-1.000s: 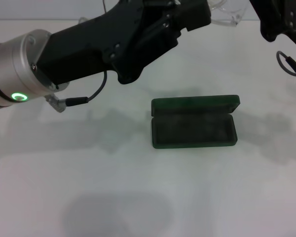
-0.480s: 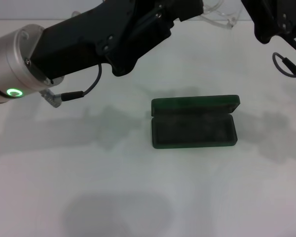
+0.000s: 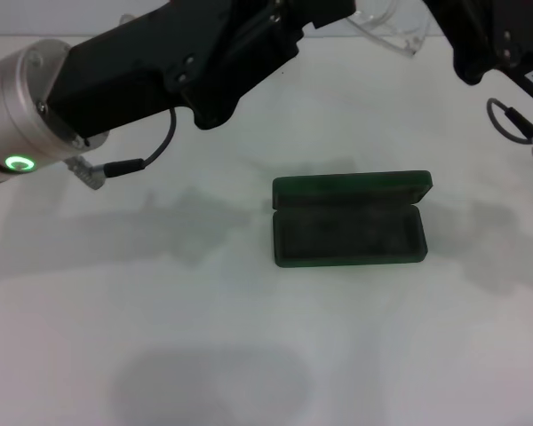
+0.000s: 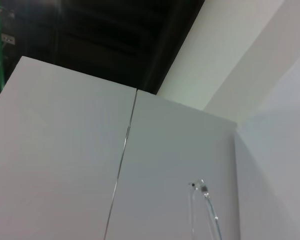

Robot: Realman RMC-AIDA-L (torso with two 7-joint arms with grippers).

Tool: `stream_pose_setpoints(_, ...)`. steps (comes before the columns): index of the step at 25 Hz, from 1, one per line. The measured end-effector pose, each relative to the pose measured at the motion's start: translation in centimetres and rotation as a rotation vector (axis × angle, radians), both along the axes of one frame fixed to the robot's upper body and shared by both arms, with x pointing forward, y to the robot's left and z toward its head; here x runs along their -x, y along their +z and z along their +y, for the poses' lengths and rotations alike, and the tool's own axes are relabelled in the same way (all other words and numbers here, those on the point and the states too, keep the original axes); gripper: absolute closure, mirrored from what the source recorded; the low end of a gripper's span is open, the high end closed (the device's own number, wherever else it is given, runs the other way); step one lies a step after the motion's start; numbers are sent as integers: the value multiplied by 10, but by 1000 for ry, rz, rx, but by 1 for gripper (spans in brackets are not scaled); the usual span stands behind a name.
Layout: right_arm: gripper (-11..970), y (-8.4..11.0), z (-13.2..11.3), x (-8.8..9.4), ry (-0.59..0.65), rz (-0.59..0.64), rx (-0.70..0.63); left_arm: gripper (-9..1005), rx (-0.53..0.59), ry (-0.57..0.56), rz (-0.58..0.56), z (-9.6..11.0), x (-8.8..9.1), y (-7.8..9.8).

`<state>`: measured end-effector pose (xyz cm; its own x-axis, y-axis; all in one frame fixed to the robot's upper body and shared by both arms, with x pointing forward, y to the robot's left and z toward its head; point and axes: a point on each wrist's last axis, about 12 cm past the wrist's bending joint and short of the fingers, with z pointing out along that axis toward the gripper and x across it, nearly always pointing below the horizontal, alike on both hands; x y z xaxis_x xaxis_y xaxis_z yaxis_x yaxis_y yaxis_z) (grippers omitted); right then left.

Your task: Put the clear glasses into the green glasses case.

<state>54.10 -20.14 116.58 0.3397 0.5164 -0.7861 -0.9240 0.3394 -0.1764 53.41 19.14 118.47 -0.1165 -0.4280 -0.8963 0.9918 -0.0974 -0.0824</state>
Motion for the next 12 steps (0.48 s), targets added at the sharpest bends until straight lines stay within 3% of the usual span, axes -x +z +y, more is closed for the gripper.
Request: stream_pose_setpoints(12, 891, 0, -7, 2, -35, -8, -27, 953, -6, 10, 16, 4, 4, -5)
